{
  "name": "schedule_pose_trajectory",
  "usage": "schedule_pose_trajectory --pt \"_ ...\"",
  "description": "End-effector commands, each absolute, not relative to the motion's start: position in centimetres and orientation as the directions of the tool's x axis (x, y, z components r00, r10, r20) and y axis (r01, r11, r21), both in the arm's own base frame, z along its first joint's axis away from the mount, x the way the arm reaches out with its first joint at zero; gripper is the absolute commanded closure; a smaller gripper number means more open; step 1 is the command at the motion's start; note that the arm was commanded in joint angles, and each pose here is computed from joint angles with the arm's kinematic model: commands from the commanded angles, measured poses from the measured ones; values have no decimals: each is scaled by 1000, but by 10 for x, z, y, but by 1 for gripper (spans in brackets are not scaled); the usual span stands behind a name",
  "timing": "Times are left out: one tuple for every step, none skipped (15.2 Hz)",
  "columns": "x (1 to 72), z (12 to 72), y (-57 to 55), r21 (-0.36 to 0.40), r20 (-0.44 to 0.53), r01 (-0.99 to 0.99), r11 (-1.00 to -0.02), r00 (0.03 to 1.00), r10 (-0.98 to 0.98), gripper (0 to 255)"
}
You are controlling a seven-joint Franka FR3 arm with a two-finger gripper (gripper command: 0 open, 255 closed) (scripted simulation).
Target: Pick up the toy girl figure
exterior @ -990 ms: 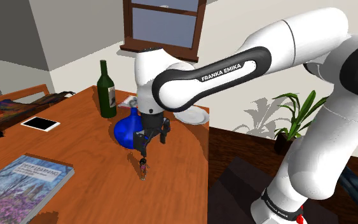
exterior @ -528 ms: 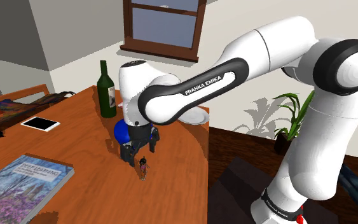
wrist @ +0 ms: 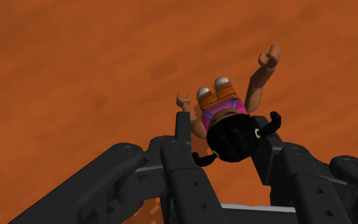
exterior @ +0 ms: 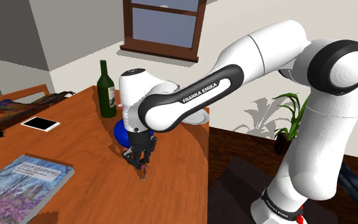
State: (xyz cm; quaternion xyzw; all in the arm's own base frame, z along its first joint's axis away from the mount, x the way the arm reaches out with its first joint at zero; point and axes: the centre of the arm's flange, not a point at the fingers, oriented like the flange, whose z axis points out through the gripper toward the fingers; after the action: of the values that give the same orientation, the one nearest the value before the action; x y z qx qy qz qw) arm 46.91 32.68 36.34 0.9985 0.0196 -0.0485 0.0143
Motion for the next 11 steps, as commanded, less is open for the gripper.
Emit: schedule_pose_trajectory --pt "469 363 326 27 -98 40 -999 994 37 255" --pt "469 363 326 27 -98 40 -999 994 37 255" --pt "469 363 326 27 -98 40 -999 994 37 255" --pt "469 363 326 27 -98 40 -999 994 37 255" --pt "469 363 326 27 -98 40 -999 994 37 255" --pt "469 362 326 27 -98 40 -999 994 37 255" --pt "469 362 326 27 -98 40 -999 994 37 255" --pt "469 368 326 27 -98 40 -999 994 37 255" --pt "469 373 326 27 -98 40 -999 994 37 255" --pt "469 378 326 27 -98 40 -999 994 37 255" --pt "469 384 326 27 -98 40 -999 994 37 255"
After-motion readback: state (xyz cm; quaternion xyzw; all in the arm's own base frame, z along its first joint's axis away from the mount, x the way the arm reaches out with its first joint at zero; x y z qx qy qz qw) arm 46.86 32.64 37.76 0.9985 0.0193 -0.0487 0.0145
